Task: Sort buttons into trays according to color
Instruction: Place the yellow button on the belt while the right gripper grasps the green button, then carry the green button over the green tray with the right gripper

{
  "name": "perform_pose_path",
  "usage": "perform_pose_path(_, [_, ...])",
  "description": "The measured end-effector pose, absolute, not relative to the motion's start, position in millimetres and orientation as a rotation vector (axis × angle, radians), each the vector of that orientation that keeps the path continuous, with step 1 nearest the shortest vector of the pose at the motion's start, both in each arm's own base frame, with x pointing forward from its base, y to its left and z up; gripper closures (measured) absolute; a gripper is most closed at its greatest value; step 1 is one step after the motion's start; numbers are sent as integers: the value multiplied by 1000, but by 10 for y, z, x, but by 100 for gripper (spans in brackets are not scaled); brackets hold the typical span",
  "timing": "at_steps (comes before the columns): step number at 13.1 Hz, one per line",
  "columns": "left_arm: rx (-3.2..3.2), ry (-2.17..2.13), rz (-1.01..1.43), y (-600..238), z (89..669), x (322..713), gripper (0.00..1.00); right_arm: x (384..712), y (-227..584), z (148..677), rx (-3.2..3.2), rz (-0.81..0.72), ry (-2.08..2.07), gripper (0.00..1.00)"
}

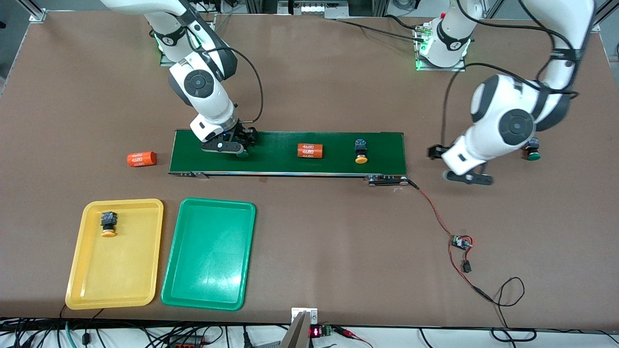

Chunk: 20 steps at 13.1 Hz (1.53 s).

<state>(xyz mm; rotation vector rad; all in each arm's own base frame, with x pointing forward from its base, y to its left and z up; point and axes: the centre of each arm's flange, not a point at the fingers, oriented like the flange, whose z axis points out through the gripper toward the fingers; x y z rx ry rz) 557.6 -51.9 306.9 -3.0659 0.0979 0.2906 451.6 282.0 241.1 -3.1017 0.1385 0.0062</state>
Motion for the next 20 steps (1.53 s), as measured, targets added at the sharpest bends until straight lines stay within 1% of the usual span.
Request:
perform_pose_path(2, [-3035, -39, 329, 240, 2977, 5563, 0, 4541, 2786, 2407, -3103, 4, 150, 49])
perform_pose_path(3, [-3031, -61, 355, 585, 2932, 5524, 0, 4558, 2772, 2413, -3103, 1, 154, 59])
perform_pose_path(5, [-3037, -18, 430, 1199, 2794, 5381, 0, 4626, 2736, 2449, -3104, -12, 169, 59])
perform_pose_path(7, [-3055, 76, 536, 1769, 2533, 5137, 0, 4822, 2680, 2618, -3124, -22, 200, 59])
perform_pose_path(8, [-3065, 108, 582, 2020, 2398, 5012, 0, 4979, 2666, 2794, -3133, -38, 224, 59])
perform_pose_path(10, [-3076, 139, 617, 2338, 2234, 4859, 0, 5364, 2529, 3199, -3133, -119, 235, 59])
perform_pose_path(12, [-3077, 226, 539, 2506, 2143, 4830, 0, 5719, 2160, 3449, -3143, -199, 162, 59])
perform_pose_path(14, [-3070, 264, 489, 2623, 1970, 4729, 0, 6036, 1703, 3526, -3161, -245, 87, 59])
perform_pose_path(16, [-3068, 271, 464, 2658, 1789, 4619, 1, 6314, 1373, 3409, -3174, -244, 30, 59])
perform_pose_path(17, [-3069, 273, 465, 2661, 1713, 4581, 6, 6437, 1258, 3295, -3180, -235, 21, 59])
perform_pose_path(18, [-3071, 274, 479, 2659, 1640, 4549, 15, 6550, 1184, 3177, -3188, -234, 14, 59])
perform_pose_path(20, [-3071, 276, 487, 2663, 1605, 4545, 41, 6713, 1185, 2979, -3183, -246, 1, 59])
